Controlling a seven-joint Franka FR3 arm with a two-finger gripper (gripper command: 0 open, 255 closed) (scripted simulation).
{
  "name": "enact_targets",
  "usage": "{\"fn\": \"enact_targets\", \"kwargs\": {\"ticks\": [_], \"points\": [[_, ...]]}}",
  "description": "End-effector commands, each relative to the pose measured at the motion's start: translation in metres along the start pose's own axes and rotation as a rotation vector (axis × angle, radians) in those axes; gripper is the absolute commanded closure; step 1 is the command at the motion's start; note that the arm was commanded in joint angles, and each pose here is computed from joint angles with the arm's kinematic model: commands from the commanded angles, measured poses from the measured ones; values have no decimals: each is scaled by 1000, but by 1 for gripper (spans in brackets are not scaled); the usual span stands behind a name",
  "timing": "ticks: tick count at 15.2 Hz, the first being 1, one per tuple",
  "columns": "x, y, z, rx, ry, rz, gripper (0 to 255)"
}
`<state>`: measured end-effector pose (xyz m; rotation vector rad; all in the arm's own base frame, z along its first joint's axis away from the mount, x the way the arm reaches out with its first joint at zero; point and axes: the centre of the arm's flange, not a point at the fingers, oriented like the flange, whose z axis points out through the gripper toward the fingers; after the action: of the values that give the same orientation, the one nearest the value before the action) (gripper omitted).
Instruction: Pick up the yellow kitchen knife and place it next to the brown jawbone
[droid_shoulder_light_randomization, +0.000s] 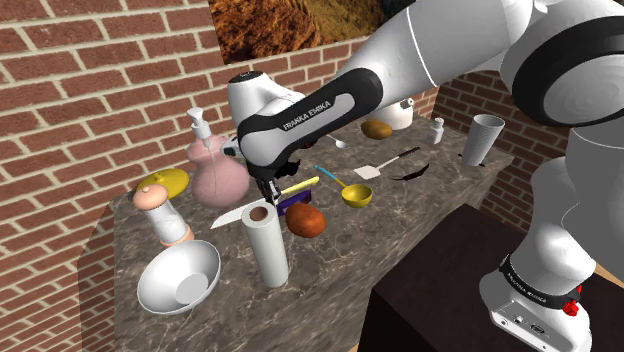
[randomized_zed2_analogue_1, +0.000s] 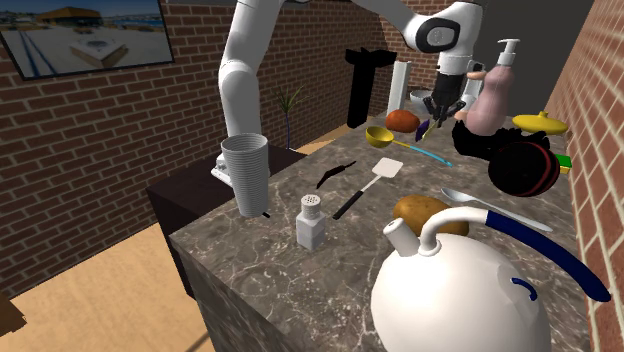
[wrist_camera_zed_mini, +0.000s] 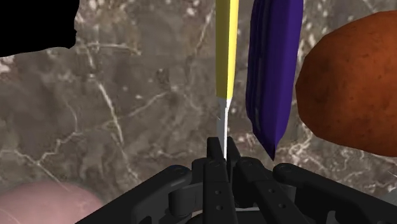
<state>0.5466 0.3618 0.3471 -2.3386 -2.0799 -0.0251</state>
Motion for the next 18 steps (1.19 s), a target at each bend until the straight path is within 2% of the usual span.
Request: {"fn": "enact_targets", "kwargs": {"ticks": [1, 8, 9, 14, 18], "points": [[0, 0, 5, 0, 0, 0, 255], [0, 0, 5, 0, 0, 0, 255], [0, 0, 5, 0, 0, 0, 0], [0, 0, 5, 0, 0, 0, 0], [0, 0, -45, 0, 0, 0, 0]]}}
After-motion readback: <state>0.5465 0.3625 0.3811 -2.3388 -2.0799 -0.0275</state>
